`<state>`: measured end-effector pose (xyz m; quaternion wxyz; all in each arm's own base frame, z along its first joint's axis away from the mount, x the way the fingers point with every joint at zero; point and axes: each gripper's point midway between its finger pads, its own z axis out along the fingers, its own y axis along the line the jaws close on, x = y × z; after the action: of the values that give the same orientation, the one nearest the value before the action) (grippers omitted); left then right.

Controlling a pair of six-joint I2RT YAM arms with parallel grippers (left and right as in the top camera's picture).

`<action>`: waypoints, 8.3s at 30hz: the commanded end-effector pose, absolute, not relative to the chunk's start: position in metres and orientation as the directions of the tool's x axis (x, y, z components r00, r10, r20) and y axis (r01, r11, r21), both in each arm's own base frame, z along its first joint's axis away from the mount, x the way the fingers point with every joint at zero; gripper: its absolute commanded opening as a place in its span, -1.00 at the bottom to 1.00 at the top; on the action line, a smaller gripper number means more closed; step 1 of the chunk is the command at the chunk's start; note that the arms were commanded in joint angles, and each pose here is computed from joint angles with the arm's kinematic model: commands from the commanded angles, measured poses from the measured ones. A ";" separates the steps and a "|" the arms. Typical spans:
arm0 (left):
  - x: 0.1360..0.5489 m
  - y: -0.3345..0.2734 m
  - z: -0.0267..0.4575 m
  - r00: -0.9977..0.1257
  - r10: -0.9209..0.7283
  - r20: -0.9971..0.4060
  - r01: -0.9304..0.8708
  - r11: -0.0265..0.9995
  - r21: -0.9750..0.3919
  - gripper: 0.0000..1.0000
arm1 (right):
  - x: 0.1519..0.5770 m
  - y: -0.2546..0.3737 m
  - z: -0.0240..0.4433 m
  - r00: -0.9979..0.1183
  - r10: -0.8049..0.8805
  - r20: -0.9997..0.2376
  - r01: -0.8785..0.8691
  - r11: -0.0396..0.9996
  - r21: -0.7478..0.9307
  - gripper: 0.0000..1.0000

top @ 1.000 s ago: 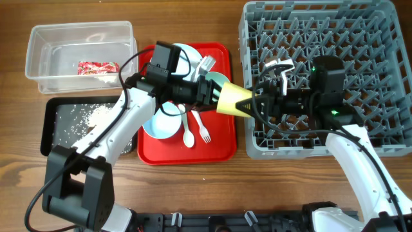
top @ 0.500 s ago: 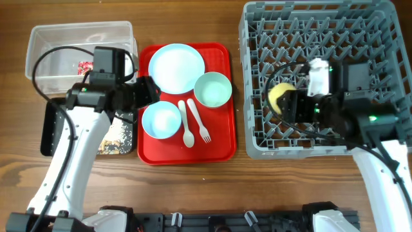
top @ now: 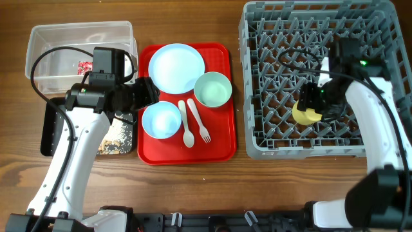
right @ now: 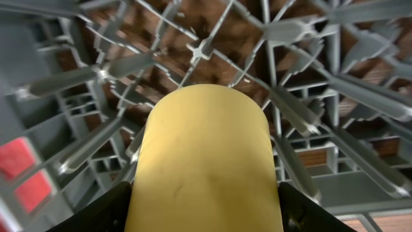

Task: Sort waste into correct bins and load items into the dishwasher rack
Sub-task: 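Grasp the mint green bowl on the red tray with the right gripper, then place the mint green bowl in the rack's upper left corner, then grasp the light blue bowl on the red tray with the right gripper, then place the light blue bowl in the rack beside the green bowl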

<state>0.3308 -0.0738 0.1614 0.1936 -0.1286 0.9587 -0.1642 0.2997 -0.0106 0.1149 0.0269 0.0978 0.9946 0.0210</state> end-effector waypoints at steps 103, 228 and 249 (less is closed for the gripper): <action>0.298 -0.001 0.147 -0.782 -0.574 -0.243 -0.544 0.819 -0.184 0.47 | 0.544 0.068 0.158 -0.654 -0.606 -0.453 0.084 0.537 -0.839 -0.91; 0.238 0.101 0.160 -0.503 -0.837 -0.217 -0.837 0.534 -0.121 1.00 | 0.491 -0.102 0.288 -0.529 -0.131 -0.839 0.673 0.537 -0.508 -0.91; 0.237 0.101 0.160 -0.503 -0.837 -0.215 -0.837 0.534 -0.121 1.00 | 0.497 -0.012 0.080 -0.837 -0.052 -0.544 0.259 0.840 -0.478 -0.91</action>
<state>0.2384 0.1006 0.1580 0.1207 -0.4781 0.8700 0.0024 0.5082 -0.0516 0.1351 0.3228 0.0789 0.8593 -0.3887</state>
